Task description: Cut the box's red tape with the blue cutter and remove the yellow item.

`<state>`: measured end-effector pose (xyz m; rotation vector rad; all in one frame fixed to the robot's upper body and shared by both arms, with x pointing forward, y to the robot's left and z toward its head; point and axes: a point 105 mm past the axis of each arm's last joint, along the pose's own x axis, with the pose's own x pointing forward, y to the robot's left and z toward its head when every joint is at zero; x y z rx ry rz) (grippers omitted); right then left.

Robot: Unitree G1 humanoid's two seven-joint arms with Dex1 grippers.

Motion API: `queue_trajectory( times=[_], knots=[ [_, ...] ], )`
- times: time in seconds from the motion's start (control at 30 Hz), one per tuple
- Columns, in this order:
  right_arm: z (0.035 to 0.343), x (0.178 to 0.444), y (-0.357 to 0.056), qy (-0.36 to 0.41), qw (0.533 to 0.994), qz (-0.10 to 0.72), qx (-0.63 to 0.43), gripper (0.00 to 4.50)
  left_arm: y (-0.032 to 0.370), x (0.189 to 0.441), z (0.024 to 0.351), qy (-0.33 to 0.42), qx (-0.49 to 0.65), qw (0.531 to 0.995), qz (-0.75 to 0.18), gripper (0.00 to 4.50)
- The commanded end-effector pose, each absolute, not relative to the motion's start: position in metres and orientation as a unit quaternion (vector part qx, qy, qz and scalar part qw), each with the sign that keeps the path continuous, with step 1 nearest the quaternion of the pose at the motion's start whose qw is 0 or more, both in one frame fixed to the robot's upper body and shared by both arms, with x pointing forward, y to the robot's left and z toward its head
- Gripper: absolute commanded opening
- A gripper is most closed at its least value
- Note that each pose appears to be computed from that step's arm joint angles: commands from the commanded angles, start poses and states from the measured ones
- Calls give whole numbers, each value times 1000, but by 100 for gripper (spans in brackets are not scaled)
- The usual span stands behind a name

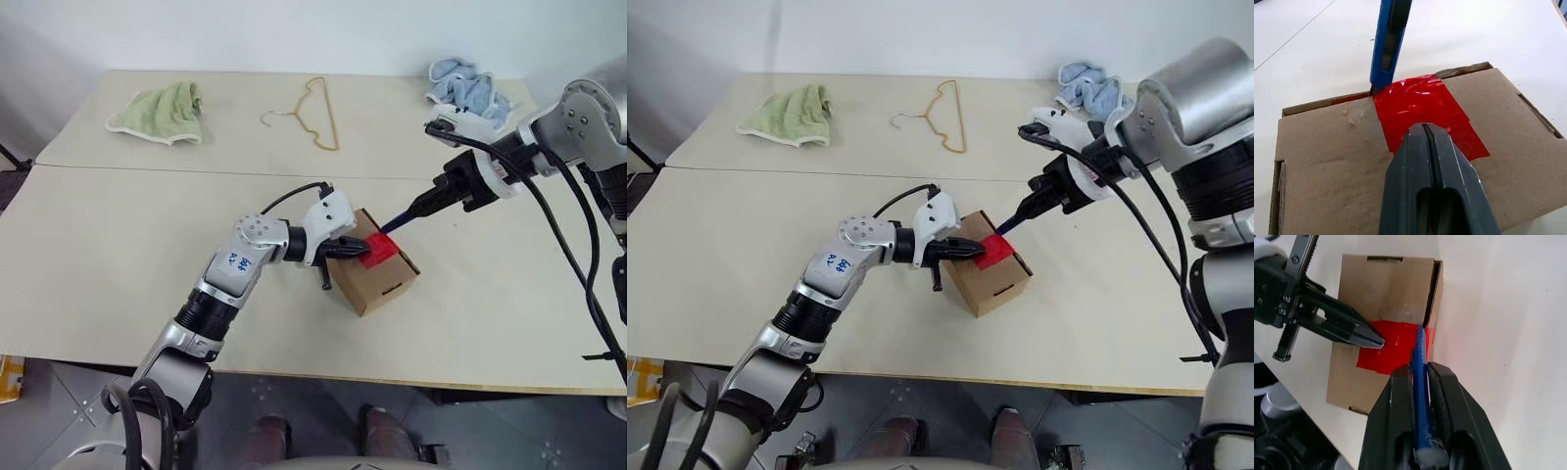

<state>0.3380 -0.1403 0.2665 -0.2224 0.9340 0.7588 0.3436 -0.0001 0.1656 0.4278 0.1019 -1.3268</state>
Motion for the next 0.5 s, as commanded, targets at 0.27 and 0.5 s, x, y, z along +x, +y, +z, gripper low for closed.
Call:
queue_trajectory(
  times=[0.27,0.5],
  knots=[
    [268,321,-138,464,788,393,-99,15,0,340,136,108,212,754,-612,0],
    [263,318,-144,479,782,392,-74,15,-1,338,135,112,211,752,-614,0]
  ],
)
